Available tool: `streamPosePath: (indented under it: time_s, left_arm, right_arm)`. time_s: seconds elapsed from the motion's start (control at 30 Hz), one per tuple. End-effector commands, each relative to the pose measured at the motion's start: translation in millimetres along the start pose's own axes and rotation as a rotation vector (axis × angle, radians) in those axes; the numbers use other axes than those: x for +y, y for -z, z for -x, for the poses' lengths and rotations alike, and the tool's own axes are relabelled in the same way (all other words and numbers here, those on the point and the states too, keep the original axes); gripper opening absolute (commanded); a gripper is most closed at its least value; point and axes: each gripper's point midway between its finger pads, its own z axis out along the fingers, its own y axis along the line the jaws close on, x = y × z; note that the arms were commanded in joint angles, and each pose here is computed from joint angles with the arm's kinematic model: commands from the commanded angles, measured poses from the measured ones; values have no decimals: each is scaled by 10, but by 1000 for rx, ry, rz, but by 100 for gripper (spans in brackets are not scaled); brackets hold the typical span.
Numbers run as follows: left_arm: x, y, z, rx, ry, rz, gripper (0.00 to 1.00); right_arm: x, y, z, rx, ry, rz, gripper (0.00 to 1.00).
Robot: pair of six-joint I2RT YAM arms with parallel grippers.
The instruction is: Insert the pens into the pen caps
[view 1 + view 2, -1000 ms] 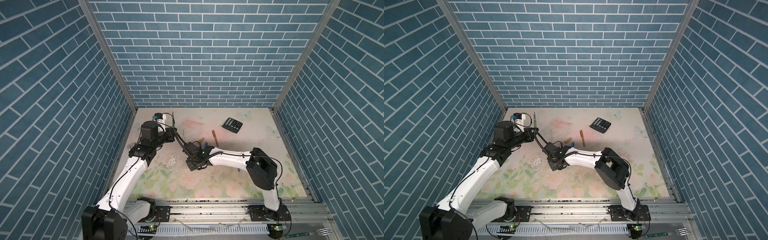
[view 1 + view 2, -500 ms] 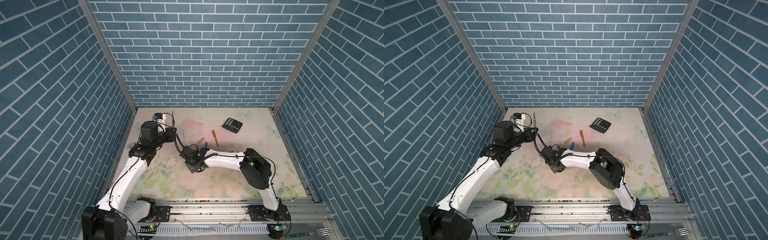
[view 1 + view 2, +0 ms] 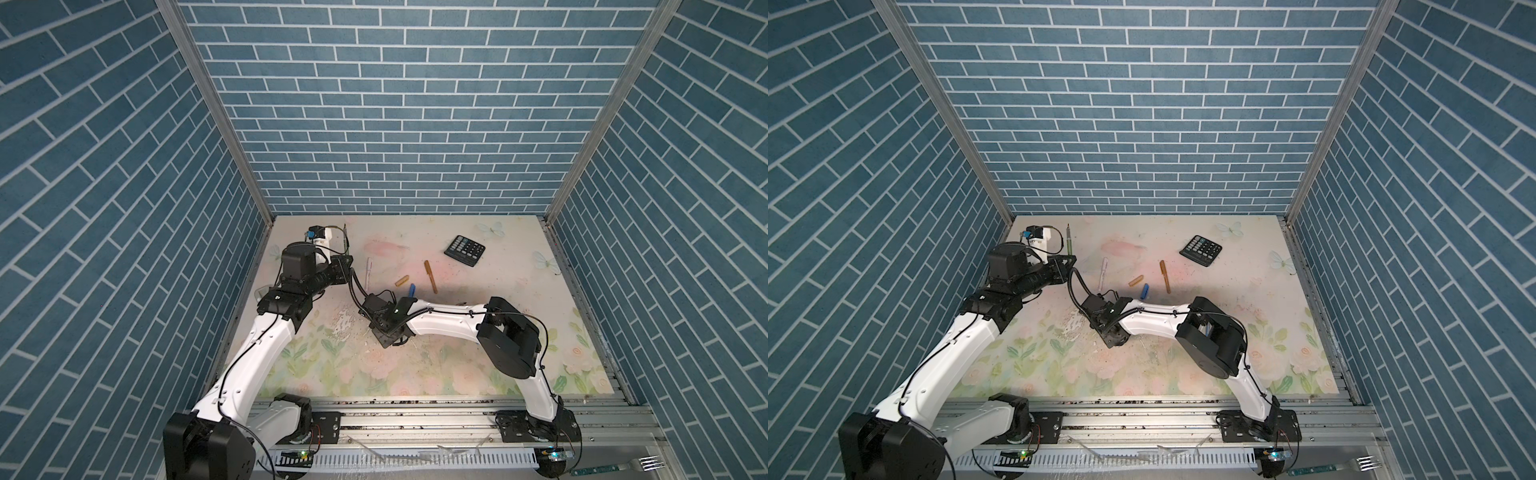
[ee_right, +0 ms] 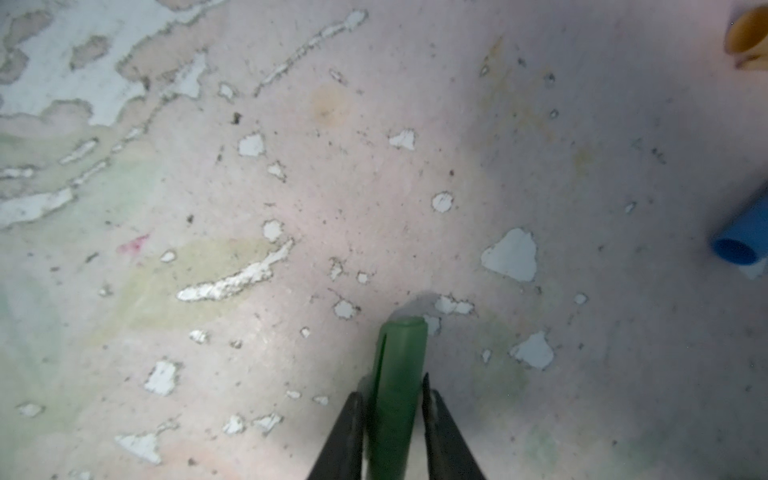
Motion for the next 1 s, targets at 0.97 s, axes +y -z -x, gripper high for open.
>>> streamPosePath:
  time_s: [0.97]
  left_arm:
    - [-43, -18, 3, 1, -17, -18, 0]
  right_arm:
    - [12, 162, 41, 13, -130, 228, 28]
